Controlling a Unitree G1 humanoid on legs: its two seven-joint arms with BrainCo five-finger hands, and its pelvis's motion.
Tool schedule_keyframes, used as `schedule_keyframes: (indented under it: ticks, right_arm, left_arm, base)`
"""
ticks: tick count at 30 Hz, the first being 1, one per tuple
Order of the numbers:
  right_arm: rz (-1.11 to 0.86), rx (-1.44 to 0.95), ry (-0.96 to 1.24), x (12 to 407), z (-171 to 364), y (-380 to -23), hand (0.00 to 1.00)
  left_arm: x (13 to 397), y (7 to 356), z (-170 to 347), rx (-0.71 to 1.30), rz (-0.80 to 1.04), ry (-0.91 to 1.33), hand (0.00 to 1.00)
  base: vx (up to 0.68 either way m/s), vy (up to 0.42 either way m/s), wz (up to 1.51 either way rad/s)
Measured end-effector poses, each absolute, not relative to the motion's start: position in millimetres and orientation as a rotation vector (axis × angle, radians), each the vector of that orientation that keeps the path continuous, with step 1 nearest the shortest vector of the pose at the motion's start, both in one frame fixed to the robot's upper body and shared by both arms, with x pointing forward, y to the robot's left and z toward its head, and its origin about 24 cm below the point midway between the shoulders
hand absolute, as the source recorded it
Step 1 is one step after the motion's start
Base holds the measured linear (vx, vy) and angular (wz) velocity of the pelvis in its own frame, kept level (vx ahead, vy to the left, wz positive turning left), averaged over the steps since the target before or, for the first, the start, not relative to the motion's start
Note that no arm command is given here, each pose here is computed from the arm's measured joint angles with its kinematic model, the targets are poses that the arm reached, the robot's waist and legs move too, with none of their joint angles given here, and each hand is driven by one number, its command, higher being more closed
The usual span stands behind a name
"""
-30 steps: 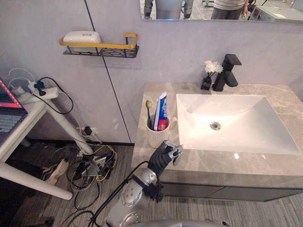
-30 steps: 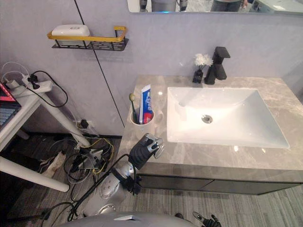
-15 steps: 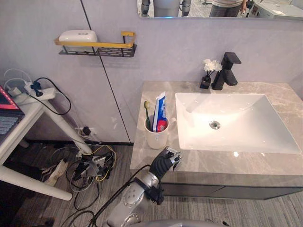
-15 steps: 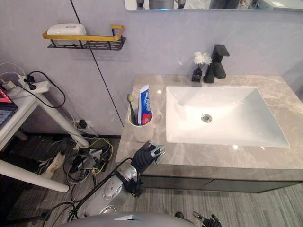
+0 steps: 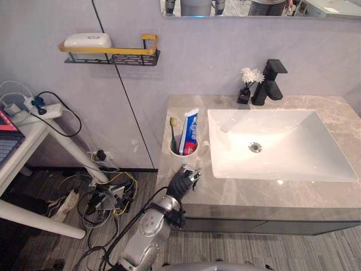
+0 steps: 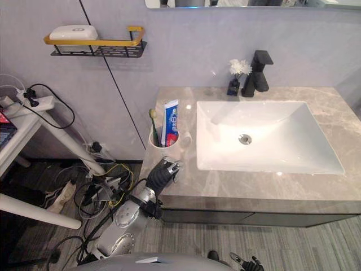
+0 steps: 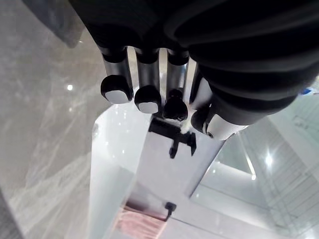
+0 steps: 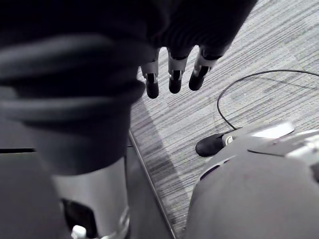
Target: Organize washtable
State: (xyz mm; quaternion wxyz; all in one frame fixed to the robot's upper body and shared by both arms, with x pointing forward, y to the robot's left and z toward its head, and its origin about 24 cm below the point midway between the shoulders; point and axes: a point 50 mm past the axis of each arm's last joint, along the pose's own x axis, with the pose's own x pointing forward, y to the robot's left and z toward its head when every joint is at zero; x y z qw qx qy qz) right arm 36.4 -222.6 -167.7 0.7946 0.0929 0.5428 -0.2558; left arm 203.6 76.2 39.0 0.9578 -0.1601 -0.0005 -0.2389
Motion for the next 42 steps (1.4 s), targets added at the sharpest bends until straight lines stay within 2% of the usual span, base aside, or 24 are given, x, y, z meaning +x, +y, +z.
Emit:
schedule_keyframes:
  ticks: [16, 24, 42]
  right_arm:
    - [-0.55, 0.211, 1.165, 36, -168, -223, 0.0]
    - [-0.541, 0.219, 1.16, 37, -168, -222, 0.0]
    - [-0.558, 0.24, 1.157, 37, -168, -221, 0.0]
  left_arm:
    - [207, 82, 41, -0.278, -0.465, -0.023, 1.0]
    - [223, 80, 46, -0.21, -0.463, -0.055, 1.0]
    - [229, 76, 54, -0.206, -0.484, -0.089, 1.0]
  base:
    - [0.0, 0.001, -0.02]
    - [0.01, 0.003, -0.09]
    - [0.0, 0.001, -0.03]
